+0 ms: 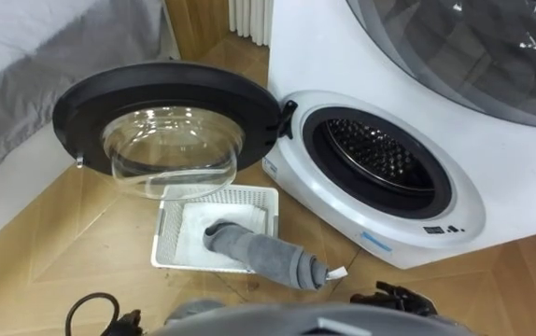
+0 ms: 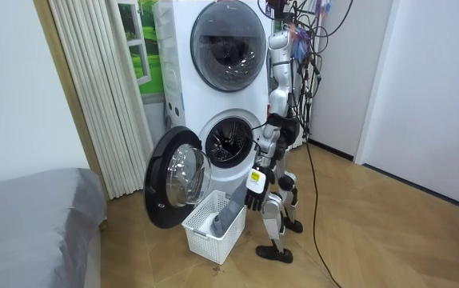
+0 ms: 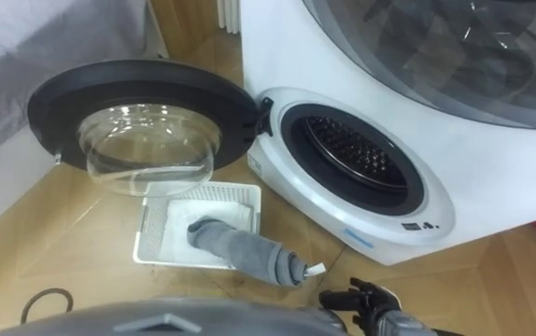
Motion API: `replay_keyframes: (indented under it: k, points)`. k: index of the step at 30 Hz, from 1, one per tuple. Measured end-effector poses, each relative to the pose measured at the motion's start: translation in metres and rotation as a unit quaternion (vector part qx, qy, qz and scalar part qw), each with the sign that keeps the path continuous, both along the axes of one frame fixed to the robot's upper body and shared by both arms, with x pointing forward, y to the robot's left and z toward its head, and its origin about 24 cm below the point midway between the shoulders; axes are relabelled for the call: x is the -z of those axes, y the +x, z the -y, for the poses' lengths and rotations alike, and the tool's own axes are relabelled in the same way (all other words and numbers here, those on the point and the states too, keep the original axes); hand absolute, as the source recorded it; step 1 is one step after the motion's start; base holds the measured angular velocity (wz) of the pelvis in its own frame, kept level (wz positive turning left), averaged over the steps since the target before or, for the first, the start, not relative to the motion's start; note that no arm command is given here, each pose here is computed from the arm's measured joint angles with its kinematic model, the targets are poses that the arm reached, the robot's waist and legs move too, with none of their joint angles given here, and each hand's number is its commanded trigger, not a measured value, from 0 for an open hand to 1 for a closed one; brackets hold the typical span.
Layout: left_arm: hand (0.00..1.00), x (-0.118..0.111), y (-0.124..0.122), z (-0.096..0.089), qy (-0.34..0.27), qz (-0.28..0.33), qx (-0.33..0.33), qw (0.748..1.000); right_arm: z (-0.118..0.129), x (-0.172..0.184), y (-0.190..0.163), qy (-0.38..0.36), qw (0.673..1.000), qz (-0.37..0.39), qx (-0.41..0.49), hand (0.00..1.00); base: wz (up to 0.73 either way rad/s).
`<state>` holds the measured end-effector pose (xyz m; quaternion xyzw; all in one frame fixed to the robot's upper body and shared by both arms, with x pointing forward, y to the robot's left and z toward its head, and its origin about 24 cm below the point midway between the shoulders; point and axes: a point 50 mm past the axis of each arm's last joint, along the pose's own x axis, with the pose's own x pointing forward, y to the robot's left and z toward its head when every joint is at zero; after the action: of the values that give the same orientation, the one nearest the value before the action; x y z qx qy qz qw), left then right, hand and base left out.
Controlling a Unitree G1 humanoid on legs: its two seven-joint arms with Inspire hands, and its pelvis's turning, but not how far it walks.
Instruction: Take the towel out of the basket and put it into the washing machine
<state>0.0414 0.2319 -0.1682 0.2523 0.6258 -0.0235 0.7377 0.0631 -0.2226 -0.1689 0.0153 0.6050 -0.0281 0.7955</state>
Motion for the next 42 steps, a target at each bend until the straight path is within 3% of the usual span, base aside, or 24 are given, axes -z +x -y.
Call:
replay_keyframes:
  k: [10, 14, 19, 30, 42]
  points:
    - [0.00, -0.022, 0.103, 0.012, 0.048, 0.167, 0.113, 0.978, -0.006, -0.007, 0.045, -0.008, 0.996, 0.042, -0.077, 0.00, 0.03]
    - [0.00, -0.032, 0.137, 0.033, 0.050, 0.203, 0.177, 0.962, -0.009, -0.013, 0.071, -0.017, 0.994, 0.062, -0.092, 0.00, -0.07]
    - [0.00, -0.048, 0.175, 0.055, 0.062, 0.249, 0.249, 0.934, -0.030, -0.024, 0.109, -0.017, 0.987, 0.108, -0.113, 0.00, -0.06]
    - [0.00, -0.089, 0.234, 0.083, 0.103, 0.341, 0.331, 0.874, -0.046, -0.050, 0.163, -0.024, 0.976, 0.184, -0.115, 0.00, -0.04]
    - [0.00, -0.138, 0.281, 0.081, 0.186, 0.435, 0.366, 0.801, -0.056, -0.085, 0.211, -0.020, 0.952, 0.274, -0.138, 0.00, -0.05]
